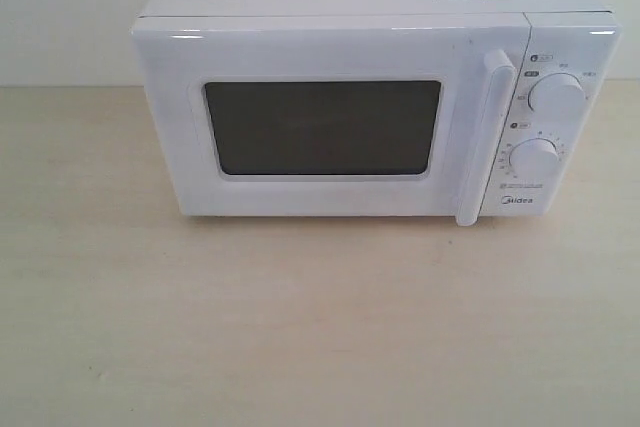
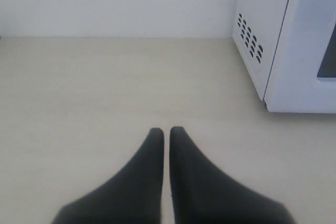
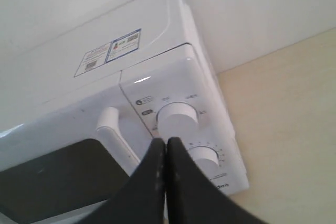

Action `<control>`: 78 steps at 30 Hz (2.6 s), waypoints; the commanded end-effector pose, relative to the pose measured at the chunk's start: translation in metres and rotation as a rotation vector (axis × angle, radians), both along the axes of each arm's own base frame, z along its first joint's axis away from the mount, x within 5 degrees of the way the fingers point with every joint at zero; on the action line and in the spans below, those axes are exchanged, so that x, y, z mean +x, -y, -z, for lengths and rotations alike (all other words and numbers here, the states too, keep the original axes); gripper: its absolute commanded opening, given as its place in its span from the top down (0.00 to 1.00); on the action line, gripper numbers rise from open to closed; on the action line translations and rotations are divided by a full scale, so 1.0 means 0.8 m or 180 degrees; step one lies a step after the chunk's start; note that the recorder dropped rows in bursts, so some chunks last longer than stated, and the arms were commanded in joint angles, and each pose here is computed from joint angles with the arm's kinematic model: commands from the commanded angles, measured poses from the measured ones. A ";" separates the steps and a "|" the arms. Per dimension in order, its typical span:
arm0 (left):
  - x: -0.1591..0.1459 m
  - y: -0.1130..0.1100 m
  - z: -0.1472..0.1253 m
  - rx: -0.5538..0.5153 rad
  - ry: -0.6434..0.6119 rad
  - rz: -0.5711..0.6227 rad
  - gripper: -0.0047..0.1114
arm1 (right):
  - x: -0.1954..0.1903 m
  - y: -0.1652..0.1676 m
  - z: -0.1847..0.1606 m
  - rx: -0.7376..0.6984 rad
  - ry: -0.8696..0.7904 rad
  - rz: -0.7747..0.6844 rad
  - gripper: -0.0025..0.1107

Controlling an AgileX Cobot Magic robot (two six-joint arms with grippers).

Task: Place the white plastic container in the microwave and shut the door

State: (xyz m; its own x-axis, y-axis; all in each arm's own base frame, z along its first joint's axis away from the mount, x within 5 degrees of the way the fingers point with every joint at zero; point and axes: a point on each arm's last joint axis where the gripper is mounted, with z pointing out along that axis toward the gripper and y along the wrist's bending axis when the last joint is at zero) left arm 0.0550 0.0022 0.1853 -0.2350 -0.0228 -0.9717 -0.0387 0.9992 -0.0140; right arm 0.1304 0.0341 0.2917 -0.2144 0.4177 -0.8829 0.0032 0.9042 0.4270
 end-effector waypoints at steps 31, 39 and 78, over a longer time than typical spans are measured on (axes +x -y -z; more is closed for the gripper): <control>-0.001 0.000 0.001 -0.0053 0.0017 -0.0016 0.92 | -0.102 0.028 0.060 0.0228 0.1197 -0.0245 0.98; -0.001 0.000 0.001 -0.0053 0.0017 -0.0016 0.92 | -0.101 0.023 0.068 0.0017 0.1155 -0.0395 0.98; -0.001 0.000 0.001 -0.0053 0.0017 -0.0016 0.92 | -0.096 0.037 0.135 -0.1508 -0.0016 -0.0309 0.98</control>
